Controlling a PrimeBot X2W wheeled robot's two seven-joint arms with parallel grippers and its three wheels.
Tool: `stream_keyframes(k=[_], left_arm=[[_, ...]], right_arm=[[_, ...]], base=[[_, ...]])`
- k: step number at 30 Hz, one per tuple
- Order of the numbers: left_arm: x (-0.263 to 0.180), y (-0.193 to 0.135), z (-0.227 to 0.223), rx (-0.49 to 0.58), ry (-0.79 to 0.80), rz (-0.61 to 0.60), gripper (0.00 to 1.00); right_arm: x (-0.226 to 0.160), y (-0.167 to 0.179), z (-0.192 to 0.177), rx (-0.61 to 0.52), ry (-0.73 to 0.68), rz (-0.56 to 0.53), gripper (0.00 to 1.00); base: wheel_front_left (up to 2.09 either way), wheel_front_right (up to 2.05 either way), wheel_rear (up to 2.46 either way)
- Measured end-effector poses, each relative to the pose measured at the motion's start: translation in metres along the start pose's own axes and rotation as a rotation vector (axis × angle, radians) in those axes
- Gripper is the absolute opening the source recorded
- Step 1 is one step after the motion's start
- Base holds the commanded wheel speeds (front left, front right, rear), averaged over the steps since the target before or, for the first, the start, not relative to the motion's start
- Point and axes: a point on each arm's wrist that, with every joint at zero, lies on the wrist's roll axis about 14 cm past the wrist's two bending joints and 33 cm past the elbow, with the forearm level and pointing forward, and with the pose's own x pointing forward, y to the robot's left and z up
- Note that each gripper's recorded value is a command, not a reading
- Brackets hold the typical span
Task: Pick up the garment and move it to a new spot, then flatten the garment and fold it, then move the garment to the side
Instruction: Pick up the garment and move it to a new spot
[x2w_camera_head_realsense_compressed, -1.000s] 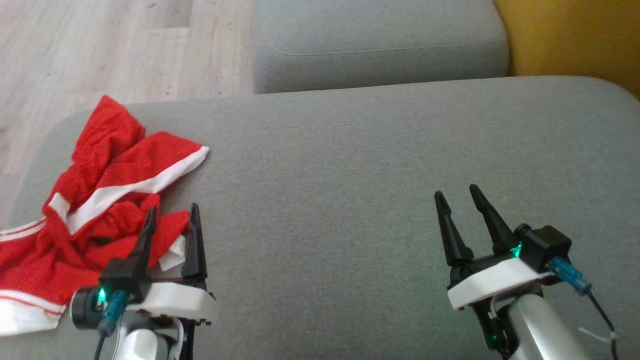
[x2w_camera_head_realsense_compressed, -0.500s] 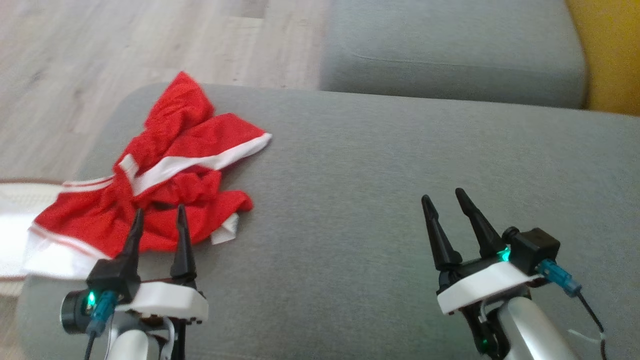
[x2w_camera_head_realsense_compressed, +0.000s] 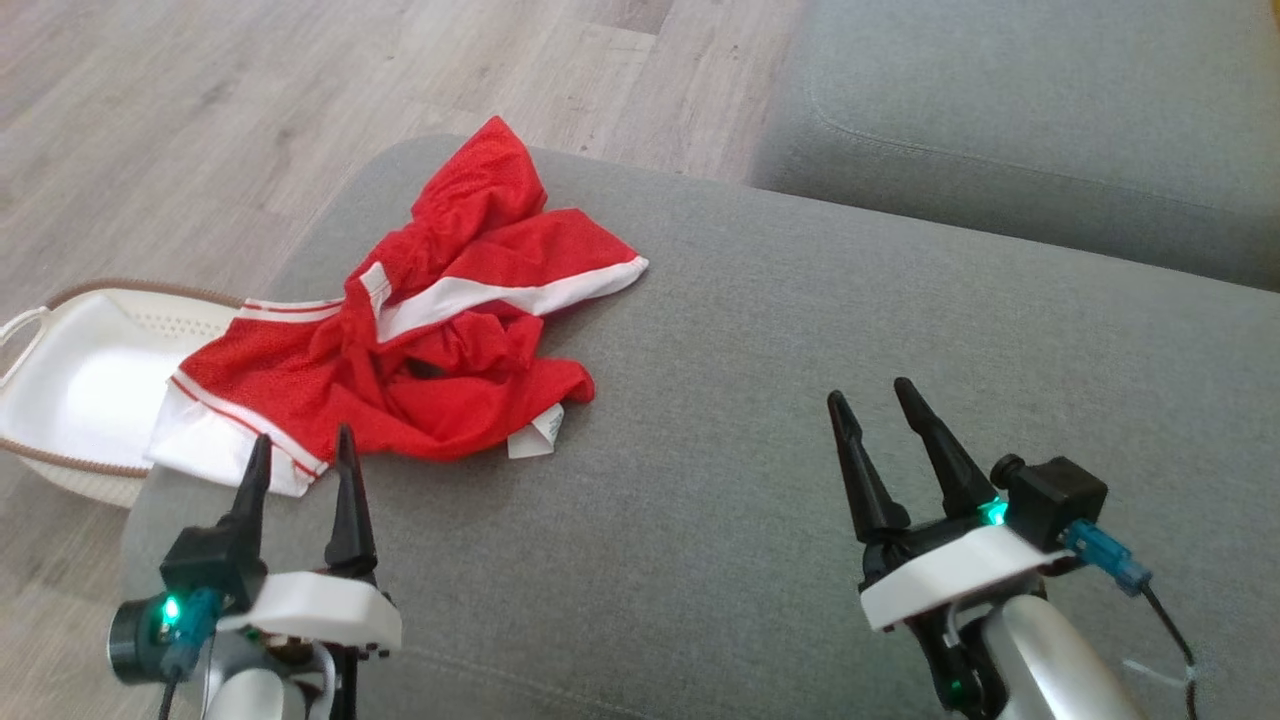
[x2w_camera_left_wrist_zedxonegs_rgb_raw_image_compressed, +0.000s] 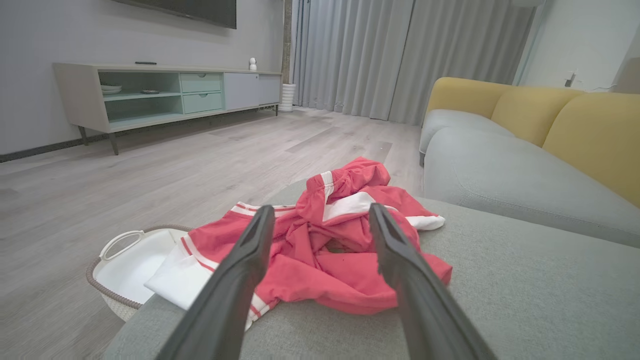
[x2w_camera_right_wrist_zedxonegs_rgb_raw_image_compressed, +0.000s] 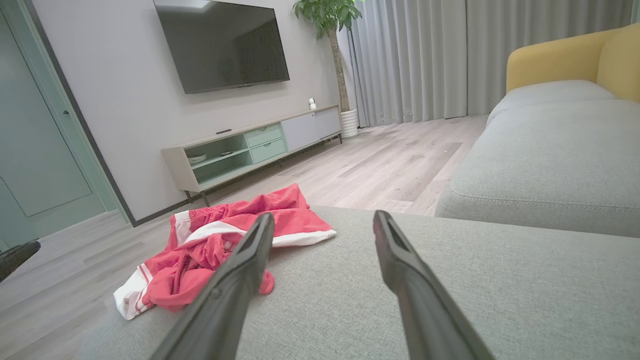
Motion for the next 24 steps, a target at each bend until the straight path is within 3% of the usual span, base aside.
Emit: stream_keyframes(k=[6,11,19,24], left_arm=[[-0.001,0.003,-0.005,0.0,0.017,0.008,1.0],[0.003,-0.003,-0.013,-0.063,0.059,-0.035,1.0],[0.078,-0.004,0.051,-0.013,0.05,-0.123,1.0],[0.113,-0.005,0.035,-0.005,0.263,-0.157,1.0]], right_arm=[[0.002,0.002,-0.002,0.004,0.004,0.008,1.0],[0.001,0.004,-0.001,0.011,-0.002,0.012,1.0],[-0.007,-0.013,-0.003,0.004,0.005,-0.022,1.0],[-0.013,-0.026,-0.008,0.021,0.015,-0.057,1.0]], base=[[0.0,0.0,0.0],[0.0,0.0,0.0],[0.0,0.0,0.0],[0.0,0.0,0.0]])
